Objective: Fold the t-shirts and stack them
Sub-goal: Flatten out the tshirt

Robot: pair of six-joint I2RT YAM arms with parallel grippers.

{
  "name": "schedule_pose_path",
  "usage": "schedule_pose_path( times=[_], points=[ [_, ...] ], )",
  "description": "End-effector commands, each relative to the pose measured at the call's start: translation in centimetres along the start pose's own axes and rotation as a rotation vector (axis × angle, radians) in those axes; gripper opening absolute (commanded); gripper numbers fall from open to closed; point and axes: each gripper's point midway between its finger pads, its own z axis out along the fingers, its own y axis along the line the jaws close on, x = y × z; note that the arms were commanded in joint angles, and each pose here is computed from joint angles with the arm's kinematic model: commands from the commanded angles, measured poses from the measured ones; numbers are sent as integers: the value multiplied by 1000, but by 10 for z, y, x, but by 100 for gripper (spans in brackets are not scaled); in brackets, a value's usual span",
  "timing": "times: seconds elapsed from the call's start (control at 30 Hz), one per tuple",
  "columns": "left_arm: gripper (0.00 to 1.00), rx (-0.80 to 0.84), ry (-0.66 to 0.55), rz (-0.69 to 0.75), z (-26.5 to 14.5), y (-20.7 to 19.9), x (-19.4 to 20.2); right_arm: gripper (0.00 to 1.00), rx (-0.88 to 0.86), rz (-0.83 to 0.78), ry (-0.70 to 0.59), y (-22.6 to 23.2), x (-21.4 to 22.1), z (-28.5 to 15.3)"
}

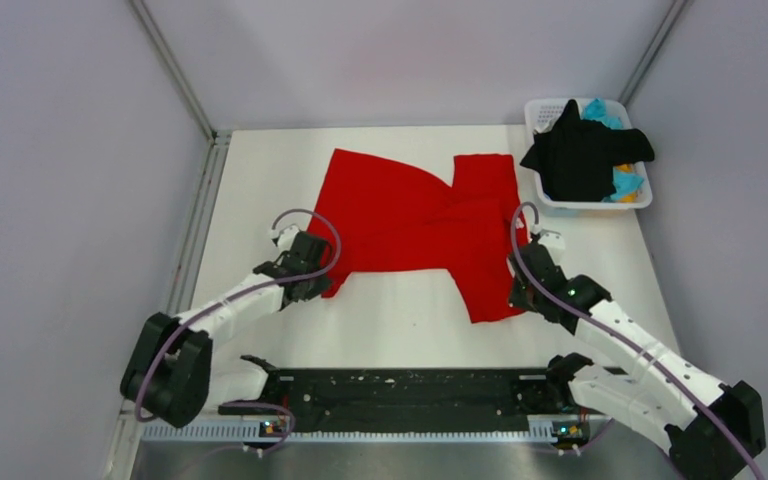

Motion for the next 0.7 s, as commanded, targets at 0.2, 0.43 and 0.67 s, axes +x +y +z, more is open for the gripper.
schedule_pose_path(
  times=[0.2, 0.43, 0.67],
  points=[
    [0, 309, -180, -66, -97, -42, -51, 0, -124, 150, -292, 32, -90, -49],
    [0, 447, -402, -140, -170, -62, -114, 0, -199, 246, -539, 35, -167, -125],
    [0, 568, -645, -201, -256, -65, -172, 0, -299, 228, -732, 40, -228, -207]
  ],
)
